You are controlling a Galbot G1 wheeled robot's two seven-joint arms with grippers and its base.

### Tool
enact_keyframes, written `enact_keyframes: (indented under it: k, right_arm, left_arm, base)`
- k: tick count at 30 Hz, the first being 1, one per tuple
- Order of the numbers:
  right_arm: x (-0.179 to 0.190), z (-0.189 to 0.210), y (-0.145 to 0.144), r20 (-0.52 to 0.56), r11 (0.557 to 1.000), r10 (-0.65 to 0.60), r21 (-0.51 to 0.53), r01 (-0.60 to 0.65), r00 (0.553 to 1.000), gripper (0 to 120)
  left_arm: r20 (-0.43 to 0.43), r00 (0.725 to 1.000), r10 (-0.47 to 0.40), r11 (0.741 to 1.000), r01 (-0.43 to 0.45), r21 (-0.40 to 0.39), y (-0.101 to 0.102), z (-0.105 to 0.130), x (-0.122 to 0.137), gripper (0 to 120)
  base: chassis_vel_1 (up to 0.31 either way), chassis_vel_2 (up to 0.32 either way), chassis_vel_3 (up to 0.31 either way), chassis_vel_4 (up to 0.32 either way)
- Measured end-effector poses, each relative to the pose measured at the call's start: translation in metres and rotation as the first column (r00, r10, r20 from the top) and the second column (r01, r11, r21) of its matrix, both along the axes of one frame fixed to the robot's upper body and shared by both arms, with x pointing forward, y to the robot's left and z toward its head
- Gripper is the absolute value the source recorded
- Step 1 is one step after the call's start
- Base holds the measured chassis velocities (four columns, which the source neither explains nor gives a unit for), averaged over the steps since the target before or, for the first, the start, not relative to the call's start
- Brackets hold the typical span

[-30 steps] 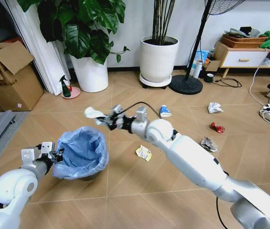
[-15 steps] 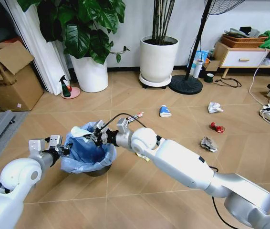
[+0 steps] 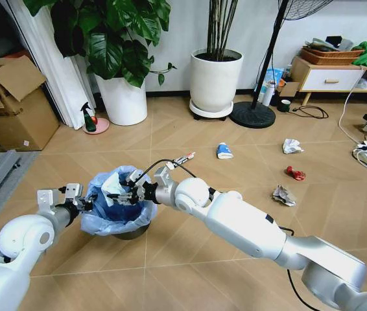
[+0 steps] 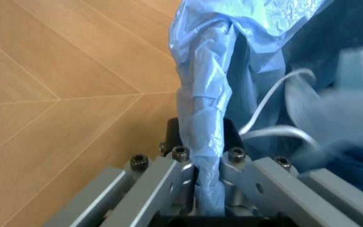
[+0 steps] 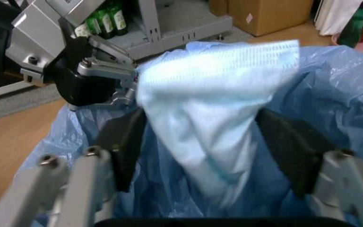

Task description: Pick up the trash bin and place the garbage on the floor into it.

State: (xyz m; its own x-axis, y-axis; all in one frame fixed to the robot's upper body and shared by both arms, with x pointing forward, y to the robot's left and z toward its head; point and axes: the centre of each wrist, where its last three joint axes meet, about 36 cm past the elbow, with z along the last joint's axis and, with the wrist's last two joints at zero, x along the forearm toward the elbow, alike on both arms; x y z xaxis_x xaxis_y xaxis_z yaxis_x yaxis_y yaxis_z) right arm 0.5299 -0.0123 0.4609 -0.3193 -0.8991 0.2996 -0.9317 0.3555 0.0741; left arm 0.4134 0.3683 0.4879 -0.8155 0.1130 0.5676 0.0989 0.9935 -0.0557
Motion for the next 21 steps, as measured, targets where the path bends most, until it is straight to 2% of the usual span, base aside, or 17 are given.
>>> enact_keyframes:
  k: [1,5,8,13,16,21]
  right_arm:
    - [0.0,0.0,0.0,0.0,1.0,0.0,0.0,0.0,1.0,72]
    - [0.0,-0.001,0.0,-0.001,1.0,-0.004,0.0,0.004,1.0,91]
    - [-0.001,-0.002,0.0,-0.002,1.0,-0.004,0.0,0.004,1.0,98]
    - [-0.002,-0.003,0.001,0.002,1.0,-0.012,0.009,0.012,1.0,100]
    - [0.0,0.011,-0.004,0.02,0.997,-0.048,0.055,0.046,0.999,100]
    - [0.012,0.04,-0.027,0.048,0.986,-0.115,0.127,0.108,0.992,100]
  left_arm:
    - [0.0,1.0,0.0,1.0,0.0,0.0,0.0,0.0,0.0,0]
    - [0.003,1.0,0.0,1.0,0.0,0.001,0.0,0.001,0.0,0]
    - [0.003,1.0,0.0,1.0,0.0,0.002,0.0,0.001,0.0,0]
    - [0.004,1.0,0.001,1.0,-0.001,0.004,-0.001,0.0,-0.001,0]
    - [0.002,1.0,0.003,1.0,-0.003,0.009,0.001,-0.003,-0.002,0]
    - [-0.001,1.0,0.011,1.0,-0.011,0.015,0.005,-0.005,-0.003,0]
  base:
    - [0.0,0.0,0.0,0.0]
    - [0.0,0.0,0.0,0.0]
    - [0.0,0.0,0.0,0.0]
    - [0.0,0.0,0.0,0.0]
    - [0.0,0.0,0.0,0.0]
    - [0.0,0.0,0.0,0.0]
